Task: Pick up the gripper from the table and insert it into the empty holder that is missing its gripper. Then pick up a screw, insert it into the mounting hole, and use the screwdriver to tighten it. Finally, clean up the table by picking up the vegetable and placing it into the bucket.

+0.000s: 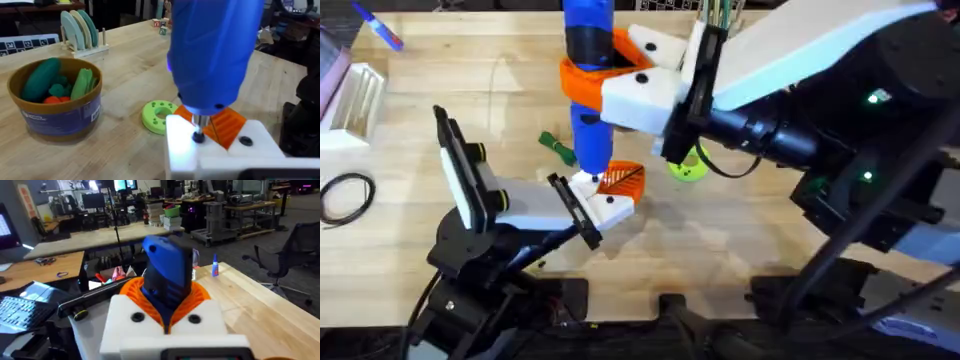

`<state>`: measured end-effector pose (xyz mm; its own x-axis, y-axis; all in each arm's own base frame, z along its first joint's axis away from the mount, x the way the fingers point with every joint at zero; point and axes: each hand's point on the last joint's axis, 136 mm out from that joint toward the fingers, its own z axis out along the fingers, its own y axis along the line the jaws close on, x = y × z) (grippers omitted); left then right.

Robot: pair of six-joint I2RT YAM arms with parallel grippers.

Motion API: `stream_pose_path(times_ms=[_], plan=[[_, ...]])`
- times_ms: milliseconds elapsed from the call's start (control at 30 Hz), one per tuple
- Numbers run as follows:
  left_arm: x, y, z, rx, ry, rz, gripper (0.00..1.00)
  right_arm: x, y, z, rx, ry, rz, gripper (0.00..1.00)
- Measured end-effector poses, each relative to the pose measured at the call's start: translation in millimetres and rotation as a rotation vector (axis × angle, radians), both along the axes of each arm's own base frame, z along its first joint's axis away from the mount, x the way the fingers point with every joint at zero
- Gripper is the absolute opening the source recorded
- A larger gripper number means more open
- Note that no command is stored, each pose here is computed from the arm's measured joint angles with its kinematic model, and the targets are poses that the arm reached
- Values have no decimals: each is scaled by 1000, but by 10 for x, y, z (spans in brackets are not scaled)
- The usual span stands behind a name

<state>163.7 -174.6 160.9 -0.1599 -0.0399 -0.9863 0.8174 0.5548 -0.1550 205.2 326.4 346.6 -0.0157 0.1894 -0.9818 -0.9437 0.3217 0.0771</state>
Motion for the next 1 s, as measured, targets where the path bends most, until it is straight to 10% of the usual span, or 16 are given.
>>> stream_pose_path(times_ms=[1000], plan=[[6, 4, 1, -2, 2, 4, 4, 34, -257, 408, 126, -122, -48, 22]])
